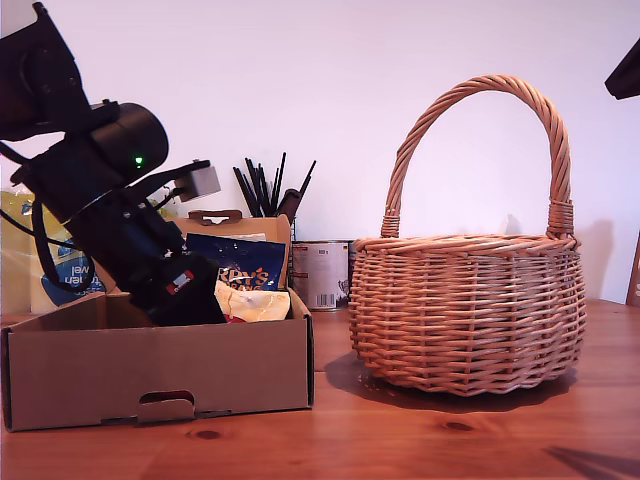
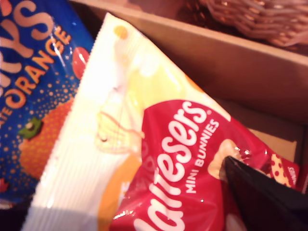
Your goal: Move the bags of Easter eggs from the cardboard box on the left into the woven basket on the right side.
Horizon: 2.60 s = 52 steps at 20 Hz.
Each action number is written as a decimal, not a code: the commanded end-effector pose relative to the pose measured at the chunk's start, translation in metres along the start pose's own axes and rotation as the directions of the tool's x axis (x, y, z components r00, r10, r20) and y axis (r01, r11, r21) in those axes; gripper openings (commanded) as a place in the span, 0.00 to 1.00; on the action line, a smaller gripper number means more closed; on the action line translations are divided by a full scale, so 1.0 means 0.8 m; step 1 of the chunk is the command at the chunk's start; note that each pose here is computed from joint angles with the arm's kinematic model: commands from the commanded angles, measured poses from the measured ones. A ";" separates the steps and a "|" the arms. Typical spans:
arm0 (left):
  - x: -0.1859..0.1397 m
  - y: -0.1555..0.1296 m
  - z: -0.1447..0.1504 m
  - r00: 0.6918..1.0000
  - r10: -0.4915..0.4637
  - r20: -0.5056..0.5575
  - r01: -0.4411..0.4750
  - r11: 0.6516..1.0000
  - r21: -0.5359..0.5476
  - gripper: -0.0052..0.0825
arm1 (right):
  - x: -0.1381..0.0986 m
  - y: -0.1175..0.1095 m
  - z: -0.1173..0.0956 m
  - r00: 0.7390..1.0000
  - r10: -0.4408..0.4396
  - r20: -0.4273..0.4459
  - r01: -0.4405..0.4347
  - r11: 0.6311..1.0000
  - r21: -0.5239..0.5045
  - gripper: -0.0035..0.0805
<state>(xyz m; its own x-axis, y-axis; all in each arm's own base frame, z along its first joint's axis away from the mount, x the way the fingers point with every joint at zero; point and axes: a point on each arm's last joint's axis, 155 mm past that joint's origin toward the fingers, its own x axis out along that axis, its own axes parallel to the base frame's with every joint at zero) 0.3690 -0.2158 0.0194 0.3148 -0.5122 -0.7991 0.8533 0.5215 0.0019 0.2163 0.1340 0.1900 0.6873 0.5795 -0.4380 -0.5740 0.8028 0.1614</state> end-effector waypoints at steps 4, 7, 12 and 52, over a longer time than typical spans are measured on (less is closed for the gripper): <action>0.036 -0.041 -0.113 0.962 -0.102 -0.253 0.078 0.992 -0.104 0.52 | -0.002 0.004 0.008 1.000 0.010 0.015 -0.010 1.000 -0.011 0.03; 0.036 -0.044 -0.109 0.963 -0.110 -0.245 0.088 0.991 -0.101 0.22 | -0.002 0.004 0.008 1.000 0.010 0.015 -0.010 1.000 -0.011 0.03; 0.023 -0.035 -0.084 0.961 -0.116 -0.251 0.092 0.990 -0.106 0.18 | -0.002 0.004 0.008 1.000 0.010 0.015 -0.010 1.000 -0.011 0.03; 0.031 -0.128 0.277 0.916 -0.034 0.399 -0.001 0.996 0.087 0.14 | -0.003 0.004 0.009 1.000 0.011 0.019 -0.011 1.000 -0.012 0.03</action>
<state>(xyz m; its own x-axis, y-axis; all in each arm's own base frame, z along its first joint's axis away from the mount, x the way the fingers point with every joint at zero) 0.3840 -0.4302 0.1486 0.4343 -0.7648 -0.4758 0.8824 0.4673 0.0543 0.2164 0.1341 0.1904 0.6877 0.5799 -0.4368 -0.5746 0.8025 0.1609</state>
